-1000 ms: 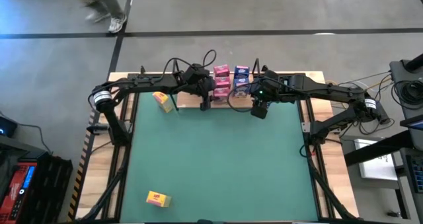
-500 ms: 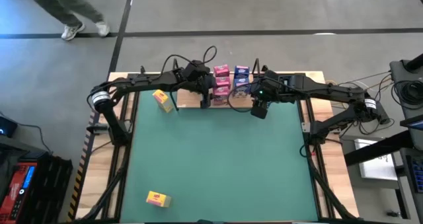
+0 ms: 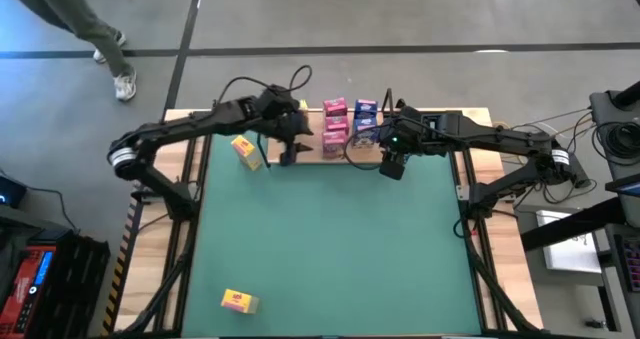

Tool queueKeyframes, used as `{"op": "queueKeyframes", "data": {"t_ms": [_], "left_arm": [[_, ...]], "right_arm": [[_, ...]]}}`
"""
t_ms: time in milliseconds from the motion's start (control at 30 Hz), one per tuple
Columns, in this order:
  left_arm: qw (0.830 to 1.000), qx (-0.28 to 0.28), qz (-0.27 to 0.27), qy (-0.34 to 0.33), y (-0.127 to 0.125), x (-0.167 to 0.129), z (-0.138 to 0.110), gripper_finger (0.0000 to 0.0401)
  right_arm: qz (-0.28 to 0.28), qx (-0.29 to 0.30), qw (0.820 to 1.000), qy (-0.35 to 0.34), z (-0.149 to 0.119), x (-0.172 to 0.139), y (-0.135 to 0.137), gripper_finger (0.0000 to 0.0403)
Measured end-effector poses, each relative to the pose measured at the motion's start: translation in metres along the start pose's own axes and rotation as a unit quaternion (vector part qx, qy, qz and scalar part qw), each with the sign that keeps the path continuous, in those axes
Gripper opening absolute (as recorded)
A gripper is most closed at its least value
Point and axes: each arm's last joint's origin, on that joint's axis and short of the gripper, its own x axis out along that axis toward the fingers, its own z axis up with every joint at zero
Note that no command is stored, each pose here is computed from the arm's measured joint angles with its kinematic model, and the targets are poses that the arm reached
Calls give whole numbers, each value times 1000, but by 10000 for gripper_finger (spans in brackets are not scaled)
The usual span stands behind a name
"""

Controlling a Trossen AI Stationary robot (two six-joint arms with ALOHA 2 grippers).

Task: Stack cereal on shelf
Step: Put the top yellow cereal box on the shelf and align with the other yellow cereal box

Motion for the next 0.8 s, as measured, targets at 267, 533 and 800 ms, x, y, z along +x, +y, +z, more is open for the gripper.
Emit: {"op": "queueKeyframes", "data": {"t_ms": [267,533,800], "left_arm": [[992,-9,59,115,-19,-49,-24,204],[979,-15,53,196,-41,-86,-53,204],[967,26,75,241,-53,-92,-84,204]], "right_arm": [[0,0,1000,0,0,0,0,244],[0,-1,1000,0,0,0,0,244],[0,-1,1000,0,0,0,0,244]]}}
